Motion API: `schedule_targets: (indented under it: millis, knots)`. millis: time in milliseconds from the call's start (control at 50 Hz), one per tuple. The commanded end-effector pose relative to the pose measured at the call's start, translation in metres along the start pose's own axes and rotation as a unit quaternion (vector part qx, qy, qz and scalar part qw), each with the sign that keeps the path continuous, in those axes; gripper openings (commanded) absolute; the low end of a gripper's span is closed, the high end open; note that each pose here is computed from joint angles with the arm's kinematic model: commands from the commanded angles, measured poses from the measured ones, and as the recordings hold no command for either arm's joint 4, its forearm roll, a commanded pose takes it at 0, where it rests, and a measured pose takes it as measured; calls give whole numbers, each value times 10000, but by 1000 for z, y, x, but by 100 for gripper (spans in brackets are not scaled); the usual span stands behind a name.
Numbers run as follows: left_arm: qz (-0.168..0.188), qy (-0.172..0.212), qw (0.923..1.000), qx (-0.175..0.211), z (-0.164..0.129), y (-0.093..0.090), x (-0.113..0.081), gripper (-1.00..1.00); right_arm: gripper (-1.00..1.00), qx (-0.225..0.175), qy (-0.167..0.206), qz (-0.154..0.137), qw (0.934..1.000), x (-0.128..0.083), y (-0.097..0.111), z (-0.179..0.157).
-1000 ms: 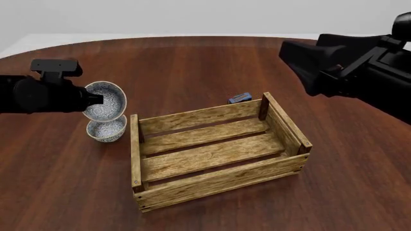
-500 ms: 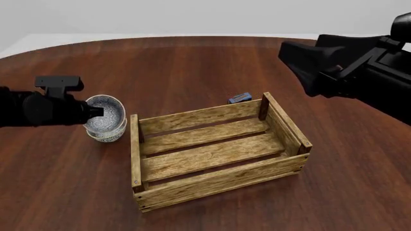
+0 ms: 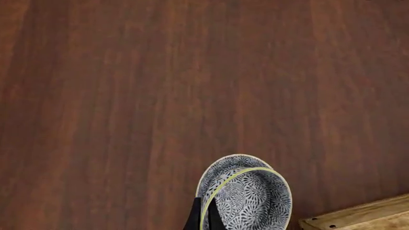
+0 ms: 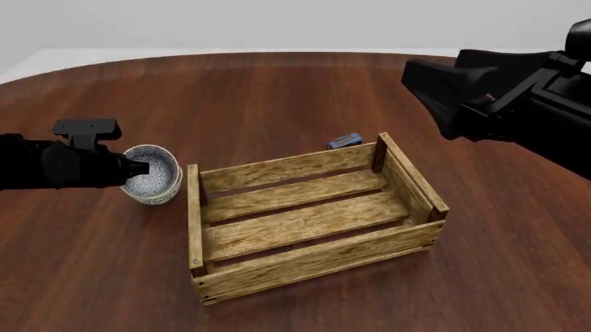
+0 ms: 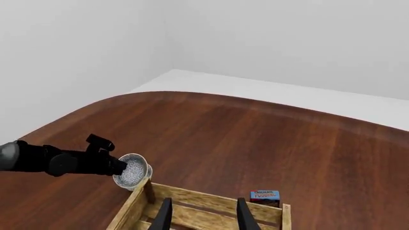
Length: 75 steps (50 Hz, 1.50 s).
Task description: Stack the right bowl on the left bowl and place them in the tray.
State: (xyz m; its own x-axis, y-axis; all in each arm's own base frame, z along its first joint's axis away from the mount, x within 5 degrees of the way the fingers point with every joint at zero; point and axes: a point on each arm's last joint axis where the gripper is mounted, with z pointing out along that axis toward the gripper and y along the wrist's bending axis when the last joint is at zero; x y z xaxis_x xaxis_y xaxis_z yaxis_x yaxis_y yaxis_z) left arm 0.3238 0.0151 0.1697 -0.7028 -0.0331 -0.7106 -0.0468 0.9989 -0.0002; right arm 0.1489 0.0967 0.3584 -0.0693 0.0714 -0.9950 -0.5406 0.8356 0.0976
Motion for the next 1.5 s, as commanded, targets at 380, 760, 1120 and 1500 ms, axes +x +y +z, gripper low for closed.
schedule_targets:
  millis: [380,760,1120,1500]
  knots:
    - [-19,-68,10000,14,-6,-1,-1,100,100,-15,31,-18,10000,2,0,2]
    - [259,-464,9986,35,-50,-4,-22,100,100,-16,46,-34,10000,3,0,2]
    - [1181,-662,9903,322,-77,-29,-22,100,100,-22,62,-46,10000,4,1,4]
    - [2190,-554,9731,455,-66,-41,-4,100,100,-15,76,-53,10000,4,0,4]
